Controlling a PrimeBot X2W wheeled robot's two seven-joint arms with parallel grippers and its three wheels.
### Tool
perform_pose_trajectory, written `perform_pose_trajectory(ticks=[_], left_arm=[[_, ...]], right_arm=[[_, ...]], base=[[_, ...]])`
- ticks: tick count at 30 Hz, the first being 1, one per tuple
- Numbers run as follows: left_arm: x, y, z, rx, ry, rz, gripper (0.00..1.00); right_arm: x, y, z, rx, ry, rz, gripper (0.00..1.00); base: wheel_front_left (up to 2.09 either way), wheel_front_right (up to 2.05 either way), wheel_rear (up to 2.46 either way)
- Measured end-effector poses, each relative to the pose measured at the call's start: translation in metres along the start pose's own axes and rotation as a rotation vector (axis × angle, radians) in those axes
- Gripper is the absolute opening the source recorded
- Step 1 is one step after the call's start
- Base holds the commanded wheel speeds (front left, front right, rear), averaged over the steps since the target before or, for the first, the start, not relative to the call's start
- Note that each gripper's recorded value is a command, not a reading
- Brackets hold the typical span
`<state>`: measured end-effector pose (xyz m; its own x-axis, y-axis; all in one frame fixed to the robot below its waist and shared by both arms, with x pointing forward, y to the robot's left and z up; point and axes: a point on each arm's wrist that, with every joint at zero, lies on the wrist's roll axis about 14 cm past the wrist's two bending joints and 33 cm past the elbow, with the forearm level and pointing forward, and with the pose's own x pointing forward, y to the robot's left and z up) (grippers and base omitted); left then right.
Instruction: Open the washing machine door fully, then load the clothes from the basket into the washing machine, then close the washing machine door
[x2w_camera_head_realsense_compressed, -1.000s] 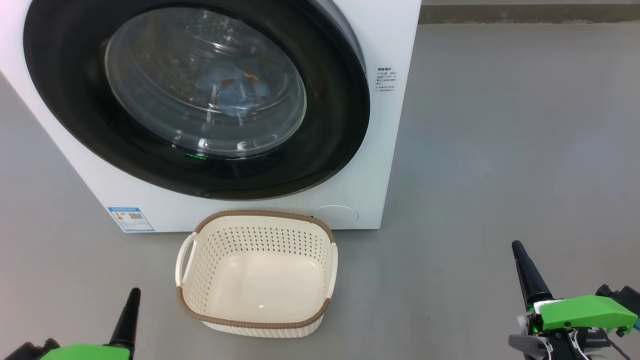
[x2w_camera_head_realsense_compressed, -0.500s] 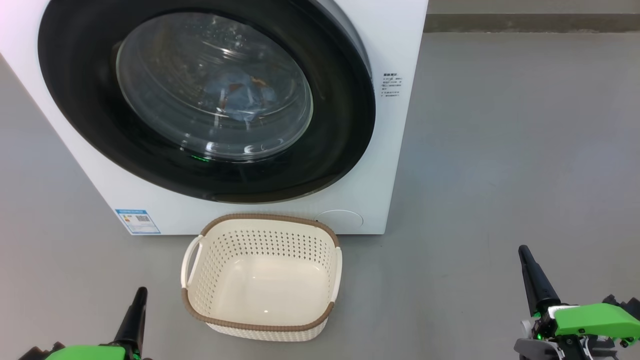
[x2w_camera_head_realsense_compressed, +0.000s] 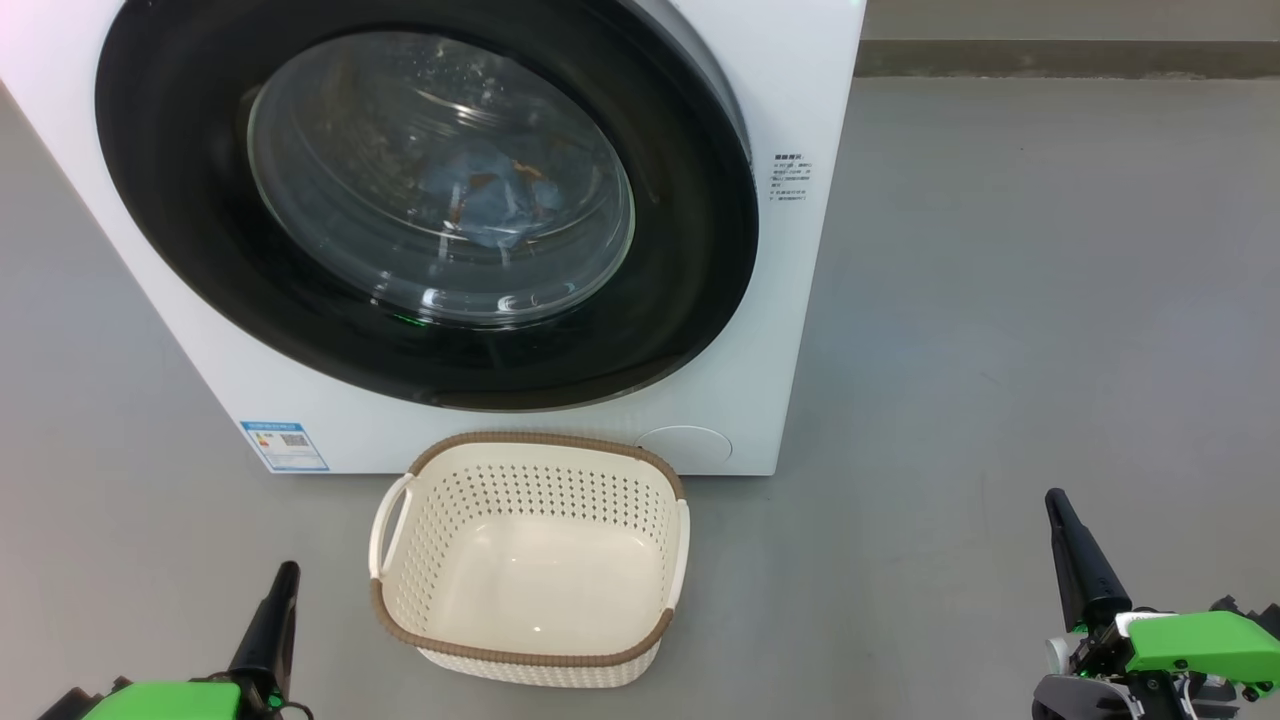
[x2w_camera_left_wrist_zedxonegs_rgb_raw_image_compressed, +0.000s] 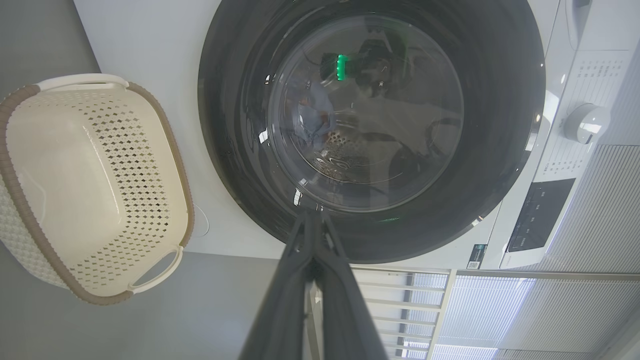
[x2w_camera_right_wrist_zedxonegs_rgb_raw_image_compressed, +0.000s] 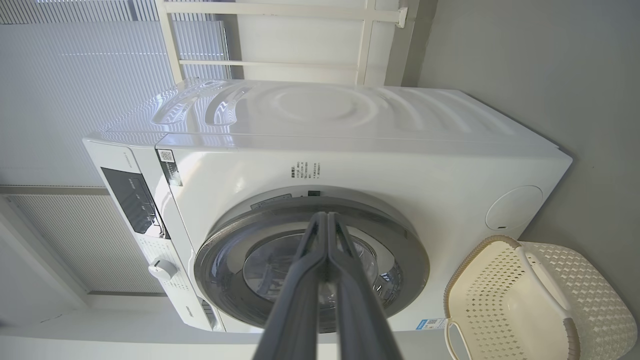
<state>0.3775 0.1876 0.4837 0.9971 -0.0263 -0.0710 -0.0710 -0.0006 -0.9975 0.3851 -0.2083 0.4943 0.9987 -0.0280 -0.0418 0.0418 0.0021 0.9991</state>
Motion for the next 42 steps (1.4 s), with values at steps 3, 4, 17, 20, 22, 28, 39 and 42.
perform_pose_trajectory(ticks=[3,4,17,20,22,28,39,42], left_arm=[[0.0000,0.0000,0.0001,0.000,0.000,0.000,0.00],[0.0000,0.0000,0.0001,0.000,0.000,0.000,0.00],[0.0000,0.0000,0.0003,-0.001,-0.001,0.000,0.00],[0.0000,0.0000,0.0003,-0.001,-0.001,0.000,0.00],[0.0000,0.0000,0.0001,-0.001,0.001,0.000,0.00],[0.0000,0.0000,-0.0002,-0.001,0.003,0.000,0.00],[0.0000,0.0000,-0.0001,-0.002,0.003,0.000,0.00],[-0.0001,0.0000,0.0000,-0.002,0.003,0.000,0.00]], right_arm=[[-0.0001,0.0000,0.0008,0.001,-0.003,0.000,0.00],[-0.0001,0.0000,0.0008,0.001,-0.003,0.000,0.00],[-0.0001,0.0000,0.0008,0.002,-0.003,0.000,0.00],[-0.0001,0.0000,0.0008,0.002,-0.003,0.000,0.00],[-0.0001,0.0000,0.0008,0.002,-0.003,0.000,0.00],[-0.0001,0.0000,0.0008,0.002,-0.003,0.000,0.00],[-0.0001,0.0000,0.0008,0.003,-0.004,0.000,0.00],[-0.0001,0.0000,0.0008,0.003,-0.004,0.000,0.00]], base=[[0.00,0.00,0.00],[0.00,0.00,0.00],[0.00,0.00,0.00],[0.00,0.00,0.00],[0.00,0.00,0.00],[0.00,0.00,0.00],[0.00,0.00,0.00],[0.00,0.00,0.00]])
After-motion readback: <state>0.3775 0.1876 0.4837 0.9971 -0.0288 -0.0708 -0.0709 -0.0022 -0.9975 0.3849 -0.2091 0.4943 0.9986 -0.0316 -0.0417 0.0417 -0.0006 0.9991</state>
